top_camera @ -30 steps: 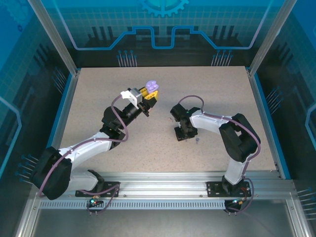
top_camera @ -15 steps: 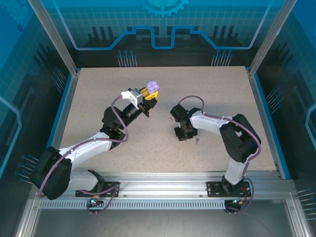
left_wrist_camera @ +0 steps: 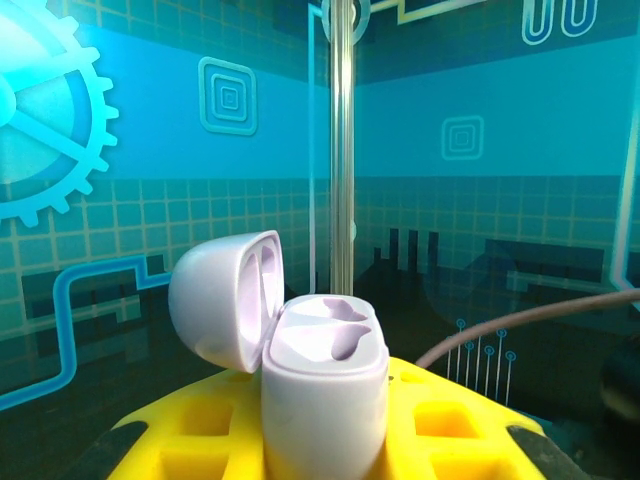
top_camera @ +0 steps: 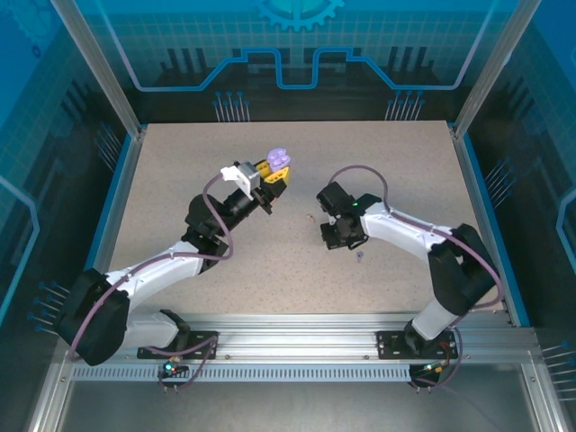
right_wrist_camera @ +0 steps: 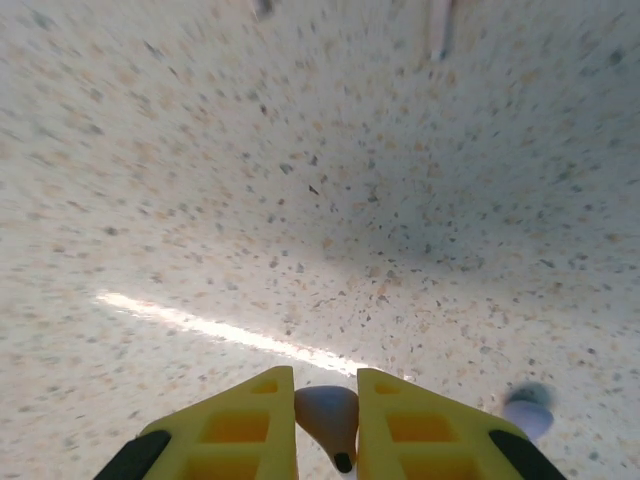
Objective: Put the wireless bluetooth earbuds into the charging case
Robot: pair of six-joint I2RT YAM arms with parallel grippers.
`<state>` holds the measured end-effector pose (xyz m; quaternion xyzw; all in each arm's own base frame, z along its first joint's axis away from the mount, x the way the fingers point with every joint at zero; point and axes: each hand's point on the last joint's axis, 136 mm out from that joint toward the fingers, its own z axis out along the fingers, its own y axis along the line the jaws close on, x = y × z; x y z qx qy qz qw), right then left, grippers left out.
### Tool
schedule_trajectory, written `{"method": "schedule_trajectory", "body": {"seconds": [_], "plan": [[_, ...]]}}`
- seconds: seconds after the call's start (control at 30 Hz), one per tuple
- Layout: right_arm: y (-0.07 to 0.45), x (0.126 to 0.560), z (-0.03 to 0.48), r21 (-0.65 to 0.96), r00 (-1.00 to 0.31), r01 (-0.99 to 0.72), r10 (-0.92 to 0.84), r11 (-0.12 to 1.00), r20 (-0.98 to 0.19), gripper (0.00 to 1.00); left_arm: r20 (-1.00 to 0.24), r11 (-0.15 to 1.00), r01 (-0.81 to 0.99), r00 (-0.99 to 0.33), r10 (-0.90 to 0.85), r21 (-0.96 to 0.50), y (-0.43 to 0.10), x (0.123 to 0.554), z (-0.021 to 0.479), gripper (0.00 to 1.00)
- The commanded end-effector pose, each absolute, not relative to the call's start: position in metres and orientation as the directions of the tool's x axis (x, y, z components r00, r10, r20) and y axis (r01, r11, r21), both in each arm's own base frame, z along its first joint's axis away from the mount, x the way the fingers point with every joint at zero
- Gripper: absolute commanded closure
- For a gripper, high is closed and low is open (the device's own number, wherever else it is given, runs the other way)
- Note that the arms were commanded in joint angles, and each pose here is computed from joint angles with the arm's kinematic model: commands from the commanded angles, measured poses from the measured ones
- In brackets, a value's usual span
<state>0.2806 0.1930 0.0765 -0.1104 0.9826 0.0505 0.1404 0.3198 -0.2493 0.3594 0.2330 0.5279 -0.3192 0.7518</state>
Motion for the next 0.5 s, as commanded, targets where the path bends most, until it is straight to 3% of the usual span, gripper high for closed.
{"method": "schedule_trajectory", "body": {"seconds": [0.0,0.27,0.47], "plan": [[0.199,0.285,0.126,0.122,-0.898,-0.237,-0.169,0.964,-0.407,0.82,-0.905,0.665,0.740,0.344,-0.249,0.098,-0.251,0.302,0.396,1.00],[0.202,0.295,0.268,0.218,-0.700,-0.320,-0.075,0.922,-0.710,0.82,-0.901,0.642,0.747,0.383,-0.201,0.174,-0.265,0.296,0.393,1.00],[0.209,0.289,0.370,0.262,-0.508,-0.442,0.002,0.858,-0.861,0.82,-0.893,0.618,0.746,0.423,-0.154,0.247,-0.284,0.292,0.390,1.00]]}}
